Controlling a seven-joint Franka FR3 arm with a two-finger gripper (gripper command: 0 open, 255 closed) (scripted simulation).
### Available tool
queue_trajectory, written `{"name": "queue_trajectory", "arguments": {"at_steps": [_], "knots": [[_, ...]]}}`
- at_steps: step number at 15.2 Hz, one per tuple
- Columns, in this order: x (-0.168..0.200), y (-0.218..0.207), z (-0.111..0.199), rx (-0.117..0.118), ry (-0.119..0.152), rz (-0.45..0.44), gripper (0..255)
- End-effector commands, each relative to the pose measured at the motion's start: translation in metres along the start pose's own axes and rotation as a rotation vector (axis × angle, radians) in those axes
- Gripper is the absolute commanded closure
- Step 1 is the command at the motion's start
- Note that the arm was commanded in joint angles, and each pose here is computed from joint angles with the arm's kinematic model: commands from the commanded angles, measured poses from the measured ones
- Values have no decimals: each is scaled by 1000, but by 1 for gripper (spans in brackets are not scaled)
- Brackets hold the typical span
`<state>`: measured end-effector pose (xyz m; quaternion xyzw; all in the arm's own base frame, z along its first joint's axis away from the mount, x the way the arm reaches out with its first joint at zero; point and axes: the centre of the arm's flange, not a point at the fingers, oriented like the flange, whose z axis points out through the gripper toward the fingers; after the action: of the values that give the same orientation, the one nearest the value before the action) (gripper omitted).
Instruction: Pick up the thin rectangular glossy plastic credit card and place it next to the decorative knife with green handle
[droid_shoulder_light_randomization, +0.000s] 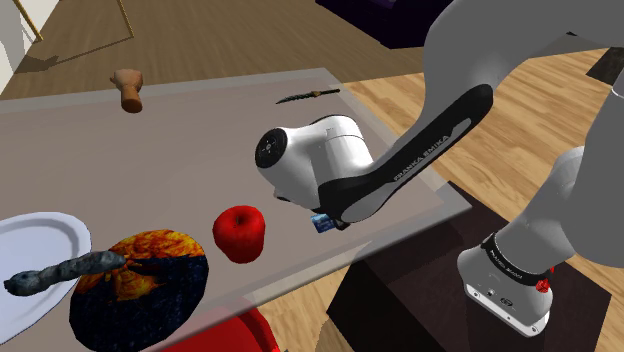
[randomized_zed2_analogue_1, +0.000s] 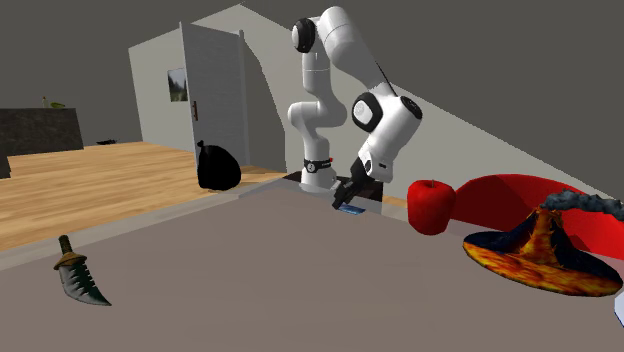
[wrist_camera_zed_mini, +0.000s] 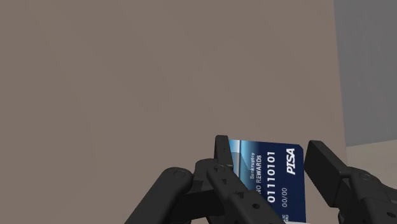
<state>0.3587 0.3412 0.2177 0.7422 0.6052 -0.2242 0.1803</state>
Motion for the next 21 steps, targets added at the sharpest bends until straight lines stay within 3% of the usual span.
{"name": "queue_trajectory", "arguments": {"at_steps": [1,19,21], "knots": [[0,0,0,0,0,0,255],[-51,0,-77,0,0,0,255],[-61,23,-71,0,0,0,255]]}}
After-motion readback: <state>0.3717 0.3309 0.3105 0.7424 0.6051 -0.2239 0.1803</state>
